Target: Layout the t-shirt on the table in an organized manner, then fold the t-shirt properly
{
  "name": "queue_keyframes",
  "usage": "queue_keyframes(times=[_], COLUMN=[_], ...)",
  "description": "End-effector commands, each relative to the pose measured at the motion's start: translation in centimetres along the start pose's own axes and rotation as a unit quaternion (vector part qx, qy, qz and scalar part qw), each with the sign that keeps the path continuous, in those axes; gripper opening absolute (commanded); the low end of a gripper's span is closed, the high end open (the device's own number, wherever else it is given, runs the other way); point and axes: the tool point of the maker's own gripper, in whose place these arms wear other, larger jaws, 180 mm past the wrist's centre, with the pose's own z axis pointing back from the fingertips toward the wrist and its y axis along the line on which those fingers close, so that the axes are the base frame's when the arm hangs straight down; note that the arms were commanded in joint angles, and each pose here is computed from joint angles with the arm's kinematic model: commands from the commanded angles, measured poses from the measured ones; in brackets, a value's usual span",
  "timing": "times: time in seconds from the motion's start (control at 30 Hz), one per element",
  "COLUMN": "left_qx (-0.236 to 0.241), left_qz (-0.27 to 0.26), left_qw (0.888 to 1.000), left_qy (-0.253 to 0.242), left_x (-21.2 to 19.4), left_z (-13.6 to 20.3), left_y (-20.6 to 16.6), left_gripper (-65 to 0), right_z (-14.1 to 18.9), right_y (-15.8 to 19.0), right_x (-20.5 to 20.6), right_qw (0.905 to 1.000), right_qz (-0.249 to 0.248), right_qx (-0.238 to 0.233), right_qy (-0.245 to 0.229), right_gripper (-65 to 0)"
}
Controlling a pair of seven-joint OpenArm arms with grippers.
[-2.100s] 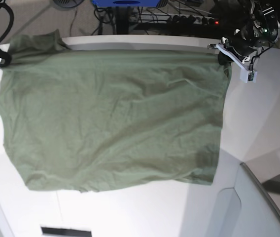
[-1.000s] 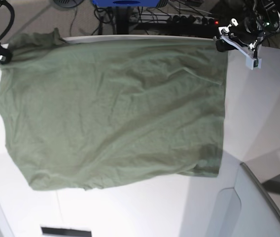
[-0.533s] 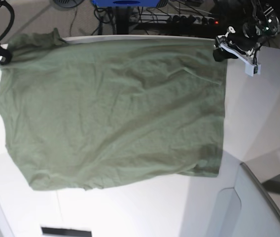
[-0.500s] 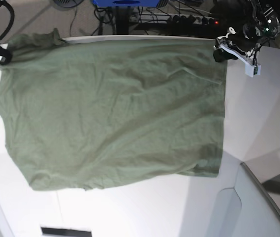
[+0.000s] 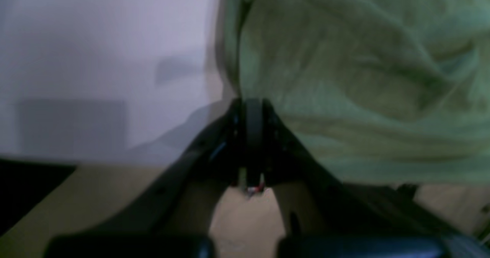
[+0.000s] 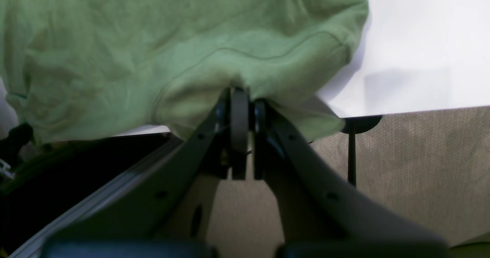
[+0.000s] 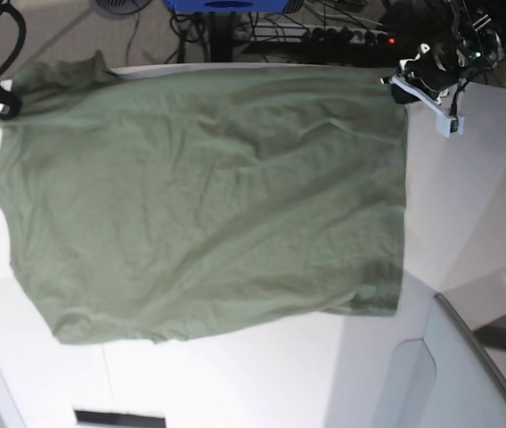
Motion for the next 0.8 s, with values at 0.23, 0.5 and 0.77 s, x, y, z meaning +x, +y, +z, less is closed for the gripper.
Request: queue_keyframes(times=[0.23, 0.5, 0.77], left_qx=[-0.032, -0.053, -0.036], left_qz=[-0.068, -0.098, -0.131], left_qw=[0.991, 0.978, 0.955], left_qy=[-0.107, -0.174, -0.264], left_x=[11.0, 19.5, 28.1], left_z=[5.5, 8.4, 12.8], left_y=[-3.3, -6.6, -8.3], left_gripper=[-65.0, -65.0, -65.0], right_z=[3.3, 5.9, 12.3], right_y=[2.1, 7.4, 10.2], right_x=[6.5, 13.8, 22.7], right_qw=[0.9934, 0.9702, 0.9346], right_qz=[0.069, 0.178, 0.223], right_qx=[-0.018, -0.014, -0.026], right_qy=[-0.091, -0.164, -0.276], right_gripper=[-64.5, -64.8, -64.8])
